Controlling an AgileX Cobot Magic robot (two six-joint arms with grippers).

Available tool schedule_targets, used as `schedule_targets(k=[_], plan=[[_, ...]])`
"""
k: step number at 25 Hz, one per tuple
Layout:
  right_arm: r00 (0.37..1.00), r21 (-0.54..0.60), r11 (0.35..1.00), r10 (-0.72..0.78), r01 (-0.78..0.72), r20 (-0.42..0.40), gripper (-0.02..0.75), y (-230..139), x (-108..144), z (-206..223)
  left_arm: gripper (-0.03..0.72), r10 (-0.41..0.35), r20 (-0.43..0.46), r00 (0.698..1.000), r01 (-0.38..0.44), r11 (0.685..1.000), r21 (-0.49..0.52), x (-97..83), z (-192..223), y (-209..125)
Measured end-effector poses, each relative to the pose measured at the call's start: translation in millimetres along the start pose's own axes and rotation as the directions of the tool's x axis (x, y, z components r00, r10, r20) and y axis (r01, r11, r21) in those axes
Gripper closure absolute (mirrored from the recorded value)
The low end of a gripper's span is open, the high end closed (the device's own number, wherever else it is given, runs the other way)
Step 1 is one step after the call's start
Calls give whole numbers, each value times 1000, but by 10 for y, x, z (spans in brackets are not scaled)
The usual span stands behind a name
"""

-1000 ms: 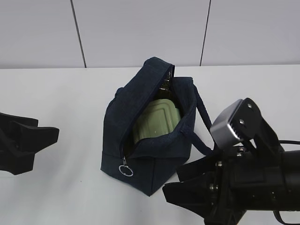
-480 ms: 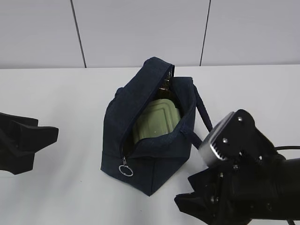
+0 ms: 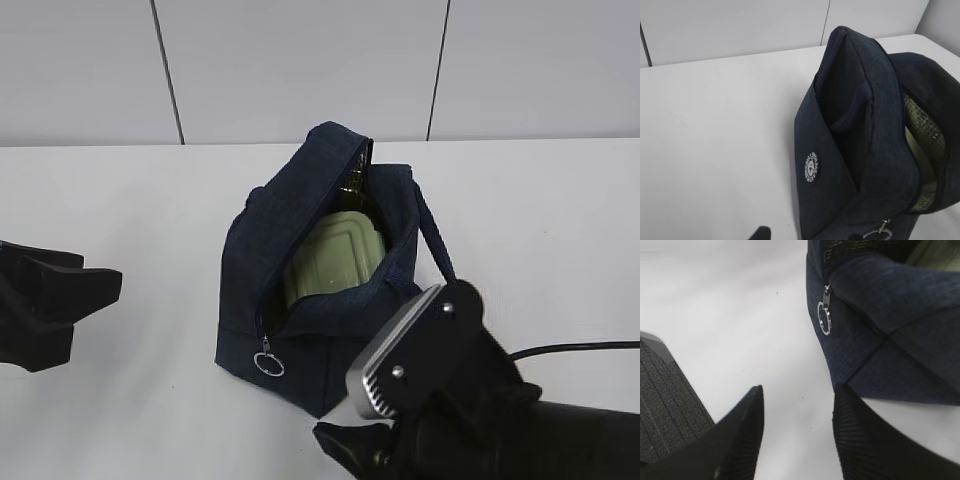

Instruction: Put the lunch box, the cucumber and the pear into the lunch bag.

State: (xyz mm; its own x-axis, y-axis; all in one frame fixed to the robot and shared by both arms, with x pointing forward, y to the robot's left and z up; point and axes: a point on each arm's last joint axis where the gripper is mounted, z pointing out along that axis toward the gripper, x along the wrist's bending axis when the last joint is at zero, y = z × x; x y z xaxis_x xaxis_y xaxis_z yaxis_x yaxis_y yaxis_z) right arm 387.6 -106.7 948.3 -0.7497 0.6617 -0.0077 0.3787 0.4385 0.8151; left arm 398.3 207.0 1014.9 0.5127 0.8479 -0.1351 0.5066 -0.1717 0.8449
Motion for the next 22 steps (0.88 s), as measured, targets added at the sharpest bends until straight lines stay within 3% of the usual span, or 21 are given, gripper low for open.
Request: schedule_targets(k=[4,10,22], plan=[[1000,-13,1000,-9,10,21,383,-117,-5,247,412,0,0,1000,0,1000,0,0,0,0],[997,-147,989,-25,35,70,383,-161,-33,503,419,0,0,1000,0,1000,0,0,0,0],[996,-136,991,-6,18,89,384,-133,-22,867,436,0,0,1000,0,1000,0,0,0,0]])
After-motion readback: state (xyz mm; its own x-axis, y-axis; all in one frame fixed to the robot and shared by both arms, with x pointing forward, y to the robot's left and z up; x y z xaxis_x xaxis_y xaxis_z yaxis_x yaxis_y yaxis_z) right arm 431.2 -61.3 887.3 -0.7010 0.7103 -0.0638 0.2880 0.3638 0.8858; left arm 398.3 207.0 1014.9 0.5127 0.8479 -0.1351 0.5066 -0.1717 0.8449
